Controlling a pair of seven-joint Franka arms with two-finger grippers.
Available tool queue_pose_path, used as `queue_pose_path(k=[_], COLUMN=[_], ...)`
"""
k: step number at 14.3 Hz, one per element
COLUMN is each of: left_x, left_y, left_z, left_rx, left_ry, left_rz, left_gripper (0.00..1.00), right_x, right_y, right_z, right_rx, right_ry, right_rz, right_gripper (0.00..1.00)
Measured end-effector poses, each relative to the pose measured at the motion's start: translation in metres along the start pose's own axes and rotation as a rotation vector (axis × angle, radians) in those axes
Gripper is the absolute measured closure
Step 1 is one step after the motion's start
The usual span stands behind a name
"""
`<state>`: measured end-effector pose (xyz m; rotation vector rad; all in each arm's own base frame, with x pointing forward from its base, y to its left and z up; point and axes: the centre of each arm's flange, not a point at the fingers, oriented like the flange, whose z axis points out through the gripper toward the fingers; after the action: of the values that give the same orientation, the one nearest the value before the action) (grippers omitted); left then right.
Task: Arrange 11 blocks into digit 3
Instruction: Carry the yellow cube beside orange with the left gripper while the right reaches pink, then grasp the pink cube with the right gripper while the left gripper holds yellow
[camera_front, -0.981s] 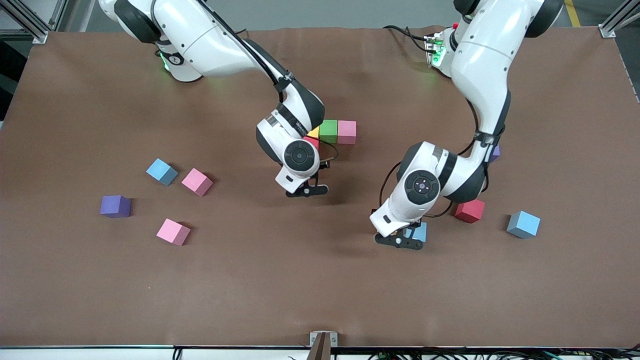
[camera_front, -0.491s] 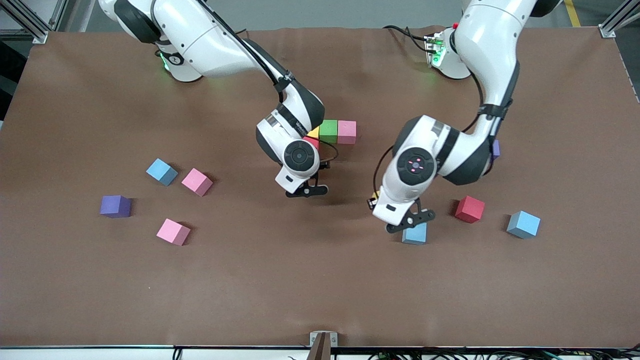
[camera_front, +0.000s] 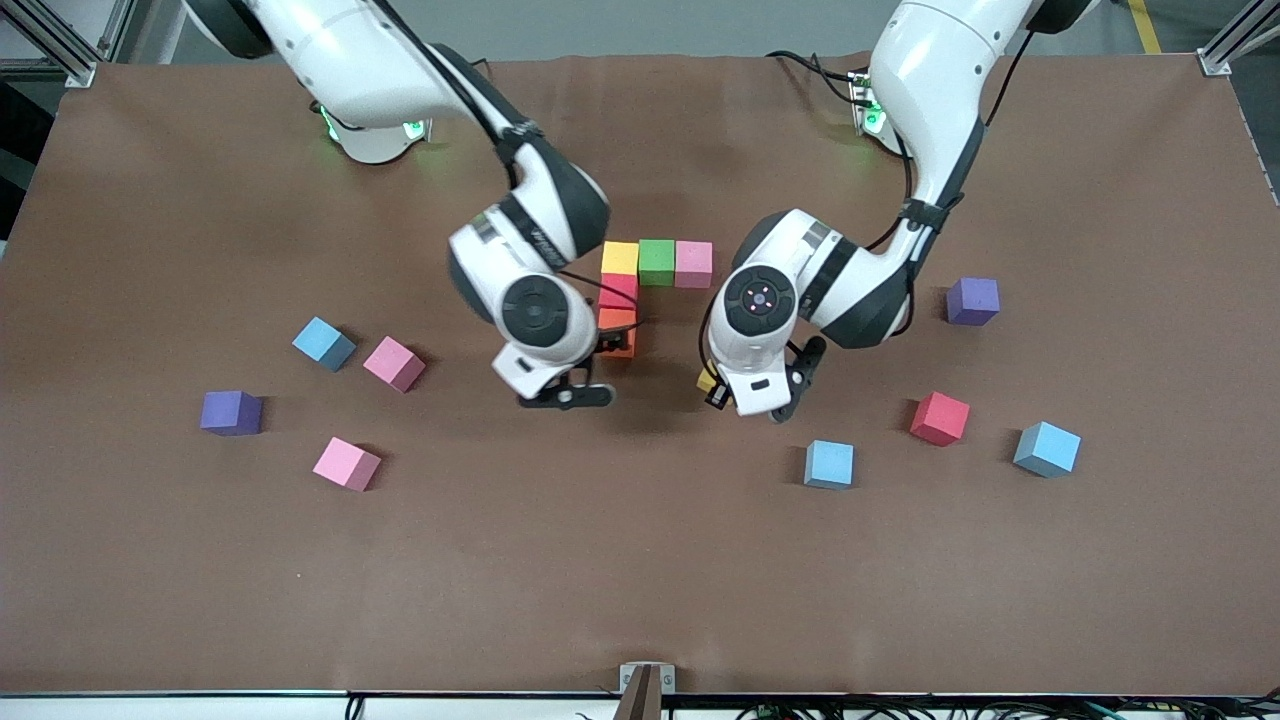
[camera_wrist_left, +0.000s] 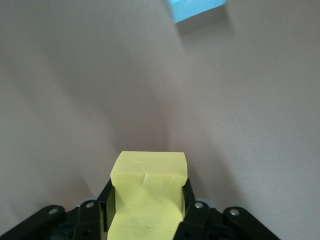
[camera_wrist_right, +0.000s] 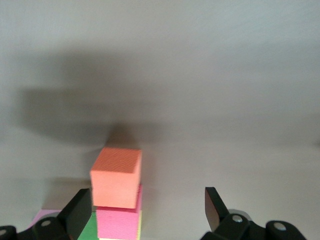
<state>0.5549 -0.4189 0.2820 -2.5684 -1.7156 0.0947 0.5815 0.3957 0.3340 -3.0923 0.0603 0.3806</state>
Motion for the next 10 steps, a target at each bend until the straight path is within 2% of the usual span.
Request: queue_pose_path(k=[3,6,10], left_x=[-0.04,-0.061,-0.079], left_y=[-0.016,-0.032,-0.043], left_z=[0.026,0.045,0.053], left_rx=[-0.061,-0.055,-0.041], left_ry=[-0.027,-0.03,-0.025], left_rz=[-0.221,-0.345,-0.495], left_gripper=[0.47,0.47,0.47], right_x=[0.05,0.09,0.107], right_y=[0.096,0.184,0.25], right_z=[-0.038,-0.043,-0.031], right_rx=[0.024,0.032,0.03], right_ry=[0.034,0.068,0.052], right_rz=[0.151,0.28,0.379], right_gripper=[0.0,0.0,0.0])
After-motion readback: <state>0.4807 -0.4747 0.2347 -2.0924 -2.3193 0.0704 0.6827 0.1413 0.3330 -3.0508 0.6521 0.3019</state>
